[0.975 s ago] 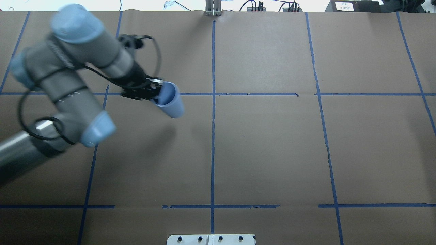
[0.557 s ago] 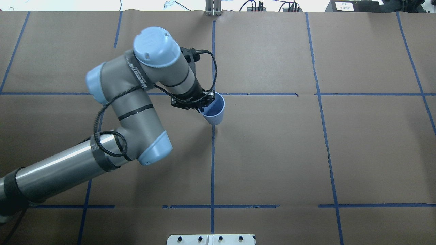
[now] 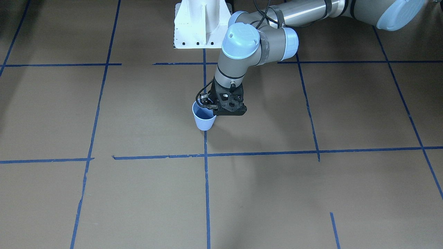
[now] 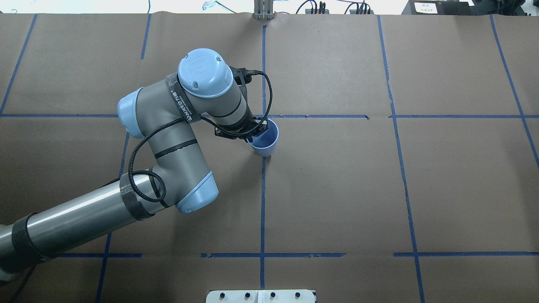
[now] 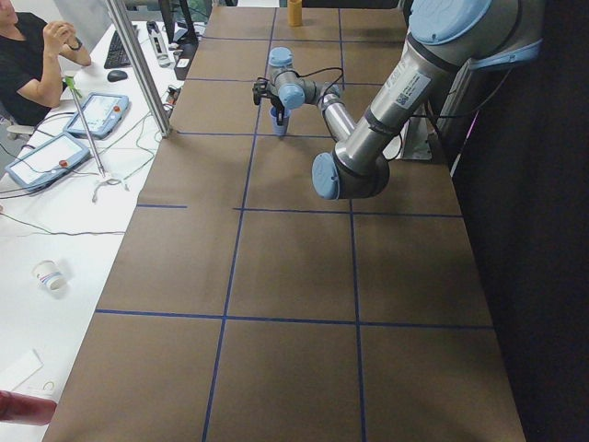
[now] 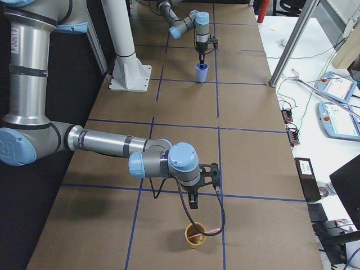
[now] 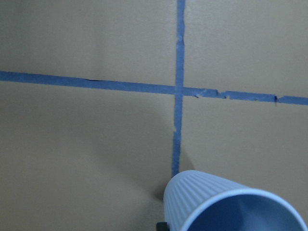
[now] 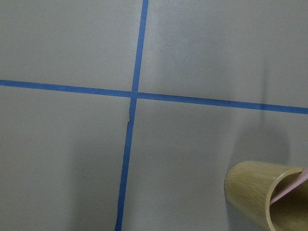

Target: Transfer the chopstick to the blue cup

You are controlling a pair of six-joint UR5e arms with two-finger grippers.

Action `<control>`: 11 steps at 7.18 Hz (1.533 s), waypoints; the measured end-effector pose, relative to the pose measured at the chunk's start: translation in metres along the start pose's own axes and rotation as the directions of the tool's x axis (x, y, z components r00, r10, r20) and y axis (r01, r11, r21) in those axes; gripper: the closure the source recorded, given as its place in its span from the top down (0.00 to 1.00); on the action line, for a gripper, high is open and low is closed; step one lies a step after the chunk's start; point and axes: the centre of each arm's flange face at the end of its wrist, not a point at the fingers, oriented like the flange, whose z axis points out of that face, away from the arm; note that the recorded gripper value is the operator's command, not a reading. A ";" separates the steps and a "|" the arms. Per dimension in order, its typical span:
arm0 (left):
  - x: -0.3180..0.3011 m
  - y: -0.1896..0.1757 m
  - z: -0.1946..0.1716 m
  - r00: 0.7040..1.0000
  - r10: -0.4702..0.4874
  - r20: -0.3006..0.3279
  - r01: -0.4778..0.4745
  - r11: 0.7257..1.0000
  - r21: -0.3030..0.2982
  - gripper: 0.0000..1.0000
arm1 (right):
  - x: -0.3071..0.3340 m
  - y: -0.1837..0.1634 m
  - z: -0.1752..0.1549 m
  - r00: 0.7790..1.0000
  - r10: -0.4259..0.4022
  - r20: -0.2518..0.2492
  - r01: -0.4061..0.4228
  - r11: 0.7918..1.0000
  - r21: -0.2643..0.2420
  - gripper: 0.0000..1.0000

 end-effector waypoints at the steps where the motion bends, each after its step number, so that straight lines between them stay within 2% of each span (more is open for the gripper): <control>1: 0.001 0.008 0.007 1.000 0.009 0.007 -0.009 1.000 0.001 0.82 | 0.000 0.000 0.000 1.000 0.000 -0.001 0.000 1.000 0.000 0.98; 2: 0.004 0.016 0.011 1.000 0.018 0.005 -0.018 1.000 -0.002 1.00 | 0.000 0.000 0.000 1.000 -0.001 -0.001 0.001 1.000 0.000 0.98; 3: 0.005 0.023 0.002 1.000 0.028 -0.014 -0.028 1.000 0.004 1.00 | 0.001 0.000 0.000 1.000 -0.001 -0.002 0.001 1.000 0.000 0.98; 5: -0.020 0.028 -0.052 0.996 0.043 -0.082 -0.039 0.998 0.049 1.00 | 0.007 -0.006 0.004 1.000 -0.003 -0.016 0.003 1.000 -0.004 0.98; 7: -0.047 0.034 -0.075 0.994 0.045 -0.101 -0.039 0.997 0.068 1.00 | 0.031 -0.023 0.008 0.996 0.033 -0.088 -0.033 0.999 -0.003 0.98; 8: -0.051 0.036 -0.077 0.994 0.045 -0.102 -0.038 0.997 0.068 1.00 | 0.046 -0.031 0.007 0.989 0.084 -0.125 -0.082 0.996 0.024 0.97; 9: -0.052 0.037 -0.077 0.994 0.044 -0.101 -0.037 0.997 0.067 1.00 | 0.063 -0.032 0.012 0.976 0.151 -0.160 -0.141 0.987 0.075 0.97; 11: -0.053 0.037 -0.076 0.994 0.042 -0.100 -0.036 0.997 0.067 1.00 | 0.091 -0.032 0.032 0.947 0.269 -0.178 -0.240 0.956 0.169 0.91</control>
